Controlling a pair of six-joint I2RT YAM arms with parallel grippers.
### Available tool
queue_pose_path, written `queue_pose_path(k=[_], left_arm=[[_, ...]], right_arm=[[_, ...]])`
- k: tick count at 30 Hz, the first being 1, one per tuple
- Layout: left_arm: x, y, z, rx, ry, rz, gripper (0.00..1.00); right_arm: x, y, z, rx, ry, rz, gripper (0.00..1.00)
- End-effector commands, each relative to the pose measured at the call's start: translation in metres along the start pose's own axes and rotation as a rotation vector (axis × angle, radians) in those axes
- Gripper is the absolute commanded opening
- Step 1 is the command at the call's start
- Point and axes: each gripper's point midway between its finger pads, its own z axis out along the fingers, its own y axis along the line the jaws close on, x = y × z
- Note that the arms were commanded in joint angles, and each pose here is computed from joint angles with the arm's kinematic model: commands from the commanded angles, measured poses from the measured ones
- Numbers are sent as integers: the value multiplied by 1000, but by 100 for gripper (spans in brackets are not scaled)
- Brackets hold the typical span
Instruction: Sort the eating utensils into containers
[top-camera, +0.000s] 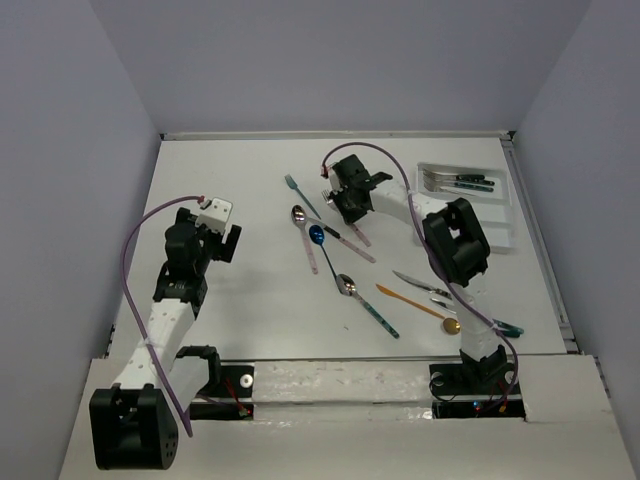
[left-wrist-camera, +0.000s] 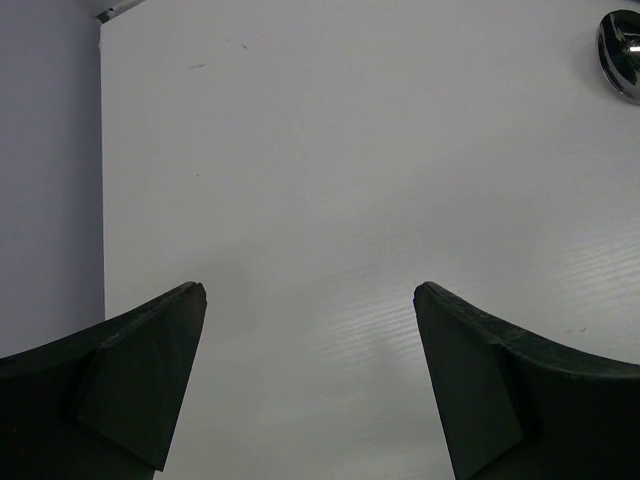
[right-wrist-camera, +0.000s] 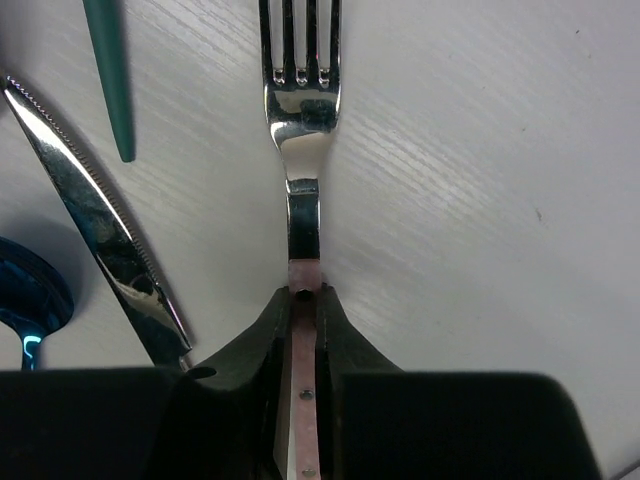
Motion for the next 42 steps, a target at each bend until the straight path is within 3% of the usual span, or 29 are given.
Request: queue_pose_path(k=[1, 5, 6, 8, 9, 11, 17, 22, 34, 42], left_arm=[[-3, 5, 2, -23, -39, 11, 99], [1, 6, 1, -38, -51, 24, 99], [-1, 6, 0, -44, -64, 28, 99], [5, 4, -1, -41, -65, 35, 99], [4, 4, -1, -43, -76, 42, 99], [8, 4, -2, -49, -78, 50, 99], [7, 4, -5, -58, -101, 58, 99], [13, 2, -3, -58, -93, 61, 99], [11, 3, -5, -64, -106, 69, 99], [12, 4, -5, -70, -104, 70, 99]], right_arm=[[-40, -22, -21, 73, -112, -114, 0], [-108, -40, -100, 155, -397, -237, 0], [-125, -54, -134, 251, -501, -328, 0], [-131, -74, -158, 364, -571, -459, 0], [-114, -84, -159, 419, -531, -644, 0], [-105, -120, -161, 498, -519, -752, 0], [-45, -248, -156, 642, -283, -855, 0], [-13, -267, -140, 573, -249, -1007, 0], [8, -323, -106, 610, -44, -1099, 4], [29, -353, -118, 628, -12, -1053, 0]])
